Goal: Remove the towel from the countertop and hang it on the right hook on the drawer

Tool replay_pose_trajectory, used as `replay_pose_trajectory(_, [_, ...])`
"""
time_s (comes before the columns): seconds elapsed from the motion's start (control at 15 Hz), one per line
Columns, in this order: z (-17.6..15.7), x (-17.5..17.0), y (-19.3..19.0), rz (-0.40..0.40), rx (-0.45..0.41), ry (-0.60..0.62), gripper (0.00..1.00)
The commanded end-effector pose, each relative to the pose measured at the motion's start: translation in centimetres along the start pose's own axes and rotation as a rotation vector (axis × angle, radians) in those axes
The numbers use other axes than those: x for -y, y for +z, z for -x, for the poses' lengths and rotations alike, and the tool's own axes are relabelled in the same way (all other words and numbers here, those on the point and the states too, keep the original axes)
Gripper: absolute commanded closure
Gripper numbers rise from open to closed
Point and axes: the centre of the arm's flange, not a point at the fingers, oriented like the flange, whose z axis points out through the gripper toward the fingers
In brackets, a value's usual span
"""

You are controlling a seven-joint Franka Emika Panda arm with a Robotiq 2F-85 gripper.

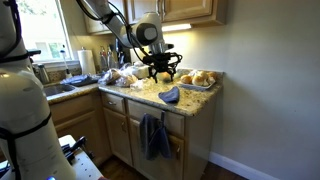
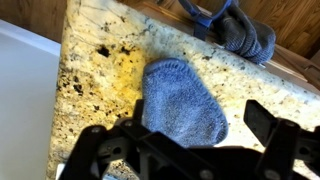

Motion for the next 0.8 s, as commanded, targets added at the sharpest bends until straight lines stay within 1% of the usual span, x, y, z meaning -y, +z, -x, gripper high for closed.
replay_pose_trajectory(0.0, [-2.2,-2.4,1.1,0.007,-0.051,-0.066,0.00])
replay_pose_trajectory(0.33, [-5.5,-4.5,3.2,-0.005,-0.090,-0.109,0.00])
replay_pose_trajectory(0.6, [-8.5,-5.4,4.9,-0.041,-0.109,-0.141,0.00])
replay_pose_trajectory(0.67, [-6.9,-4.0,4.3,-0.026,-0.088,-0.112,0.00])
replay_pose_trajectory(0.73, [-7.6,-4.1,4.8,-0.028,-0.091,-0.119,0.00])
